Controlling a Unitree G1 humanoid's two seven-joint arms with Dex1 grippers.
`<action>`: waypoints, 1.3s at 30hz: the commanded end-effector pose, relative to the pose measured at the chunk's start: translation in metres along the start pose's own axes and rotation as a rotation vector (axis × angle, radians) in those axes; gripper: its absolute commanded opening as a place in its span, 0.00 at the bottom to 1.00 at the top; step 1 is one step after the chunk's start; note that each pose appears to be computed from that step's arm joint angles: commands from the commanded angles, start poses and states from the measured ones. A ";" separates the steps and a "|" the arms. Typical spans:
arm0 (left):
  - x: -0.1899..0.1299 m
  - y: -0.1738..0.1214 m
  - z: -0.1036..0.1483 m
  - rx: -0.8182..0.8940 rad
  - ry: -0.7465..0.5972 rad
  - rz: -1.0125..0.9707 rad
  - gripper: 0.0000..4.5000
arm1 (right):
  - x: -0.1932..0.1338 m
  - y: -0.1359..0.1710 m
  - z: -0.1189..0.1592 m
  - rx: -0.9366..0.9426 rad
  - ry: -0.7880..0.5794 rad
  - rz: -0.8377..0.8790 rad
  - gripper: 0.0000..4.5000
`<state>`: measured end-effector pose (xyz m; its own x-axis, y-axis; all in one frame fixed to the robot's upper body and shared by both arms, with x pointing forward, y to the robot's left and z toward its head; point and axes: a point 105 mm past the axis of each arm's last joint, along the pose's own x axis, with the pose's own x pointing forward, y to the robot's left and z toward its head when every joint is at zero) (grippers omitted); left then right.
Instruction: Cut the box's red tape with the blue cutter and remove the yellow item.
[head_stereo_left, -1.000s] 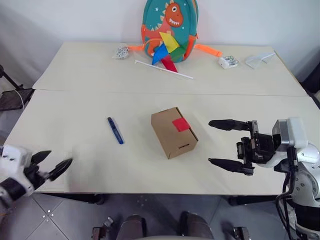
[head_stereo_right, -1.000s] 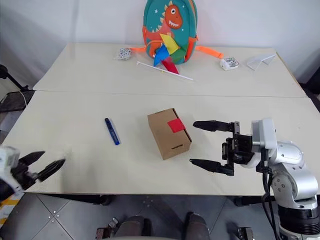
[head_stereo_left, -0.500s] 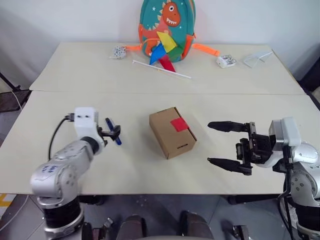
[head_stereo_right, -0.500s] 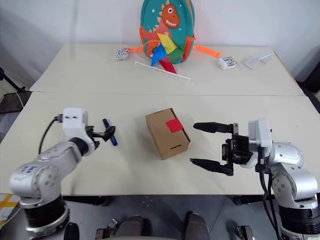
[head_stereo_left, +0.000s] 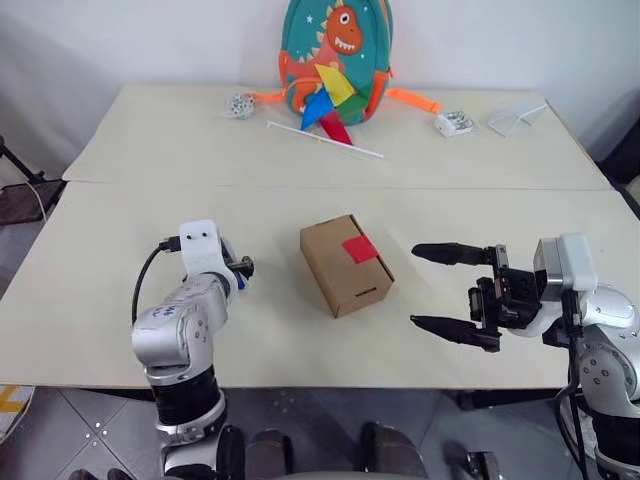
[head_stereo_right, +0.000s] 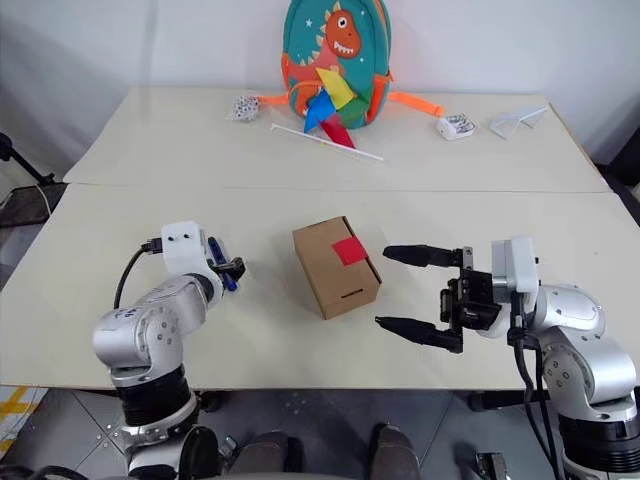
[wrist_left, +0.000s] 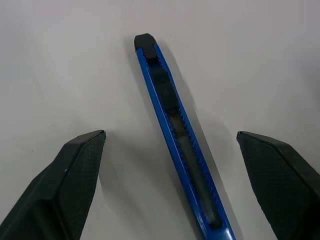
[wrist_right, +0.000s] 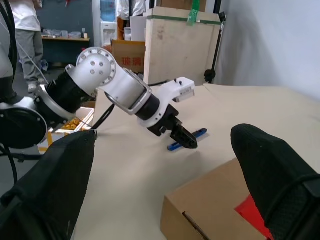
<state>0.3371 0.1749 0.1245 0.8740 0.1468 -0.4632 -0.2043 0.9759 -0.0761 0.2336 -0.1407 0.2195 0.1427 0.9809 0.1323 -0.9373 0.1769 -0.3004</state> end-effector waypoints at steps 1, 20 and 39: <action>0.006 -0.004 -0.014 0.021 0.065 0.000 0.99 | 0.004 0.004 0.011 -0.039 -0.024 0.015 1.00; 0.003 -0.009 -0.025 -0.013 0.127 -0.050 0.42 | 0.003 0.003 0.013 -0.042 -0.050 -0.016 1.00; -0.001 0.014 -0.034 0.025 0.150 -0.033 0.24 | 0.008 0.000 0.012 -0.044 -0.072 -0.012 1.00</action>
<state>0.3288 0.1825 0.1201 0.8685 0.1110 -0.4831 -0.1695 0.9824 -0.0789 0.2344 -0.1358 0.2251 0.1483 0.9721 0.1818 -0.9303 0.1995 -0.3079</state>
